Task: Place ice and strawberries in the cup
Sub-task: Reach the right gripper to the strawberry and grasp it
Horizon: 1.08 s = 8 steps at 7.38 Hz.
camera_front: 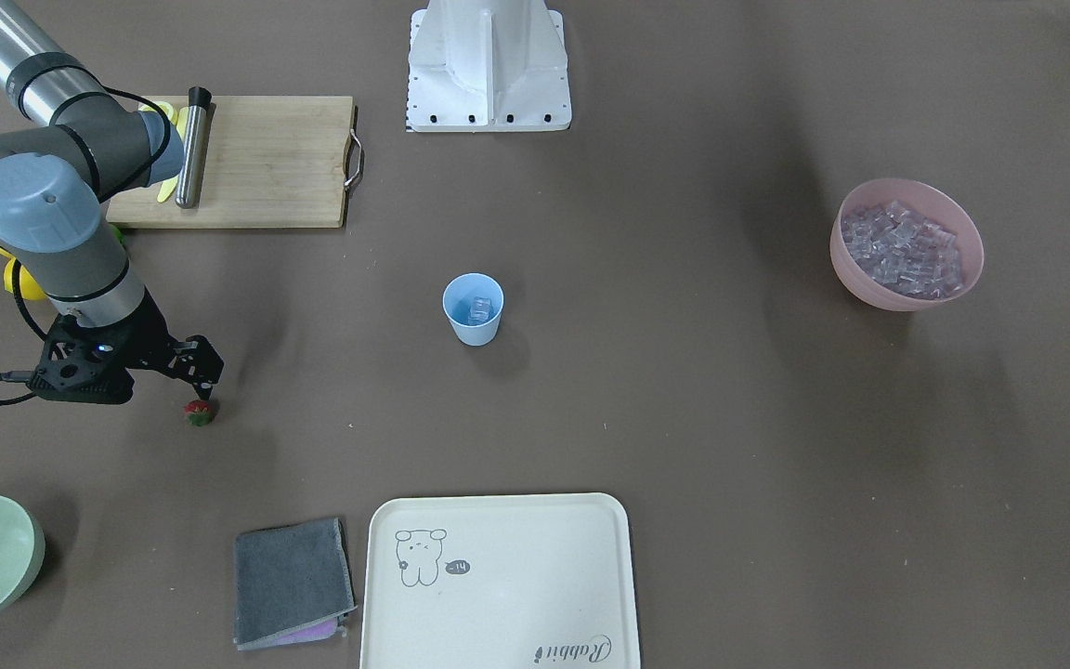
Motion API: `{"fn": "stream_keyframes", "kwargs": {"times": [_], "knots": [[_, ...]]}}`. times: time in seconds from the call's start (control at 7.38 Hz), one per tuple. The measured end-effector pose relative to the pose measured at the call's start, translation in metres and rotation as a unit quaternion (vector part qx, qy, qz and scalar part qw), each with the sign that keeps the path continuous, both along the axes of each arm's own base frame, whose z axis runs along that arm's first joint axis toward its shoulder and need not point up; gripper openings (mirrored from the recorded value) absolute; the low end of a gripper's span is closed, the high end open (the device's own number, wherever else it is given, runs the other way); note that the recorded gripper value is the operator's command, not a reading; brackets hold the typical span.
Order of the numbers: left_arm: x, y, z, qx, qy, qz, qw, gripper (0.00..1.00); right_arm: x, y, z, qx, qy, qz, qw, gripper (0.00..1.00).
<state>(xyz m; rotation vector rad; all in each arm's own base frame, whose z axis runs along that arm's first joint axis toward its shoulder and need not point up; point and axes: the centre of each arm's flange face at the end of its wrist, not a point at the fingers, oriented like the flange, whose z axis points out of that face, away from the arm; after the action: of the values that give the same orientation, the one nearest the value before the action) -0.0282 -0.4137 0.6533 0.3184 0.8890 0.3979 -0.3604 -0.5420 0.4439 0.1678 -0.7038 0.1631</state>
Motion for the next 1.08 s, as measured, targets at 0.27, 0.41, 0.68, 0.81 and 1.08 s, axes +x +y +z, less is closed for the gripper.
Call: {"fn": "stream_keyframes", "kwargs": {"times": [0.27,0.41,0.68,0.81,1.08], "knots": [[0.0,-0.002,0.0,0.0,0.0,-0.001,1.0,1.0,-0.016,0.0,0.007,-0.002,0.01,-0.004,0.9999,0.92],[0.0,-0.002,0.0,0.0,-0.001,-0.001,1.0,1.0,-0.019,0.0,0.011,-0.005,0.015,-0.006,0.9999,0.83],[0.0,-0.002,0.0,0.0,-0.001,-0.001,1.0,1.0,-0.024,0.0,0.015,-0.006,0.019,-0.007,0.9998,0.79],[0.0,-0.002,0.0,0.0,-0.001,-0.001,1.0,1.0,-0.027,-0.001,0.015,-0.005,0.021,-0.008,0.9997,0.79],[0.0,-0.002,0.0,0.0,-0.001,-0.001,1.0,1.0,-0.032,-0.006,0.013,-0.004,0.023,-0.007,0.9997,0.74]]}}
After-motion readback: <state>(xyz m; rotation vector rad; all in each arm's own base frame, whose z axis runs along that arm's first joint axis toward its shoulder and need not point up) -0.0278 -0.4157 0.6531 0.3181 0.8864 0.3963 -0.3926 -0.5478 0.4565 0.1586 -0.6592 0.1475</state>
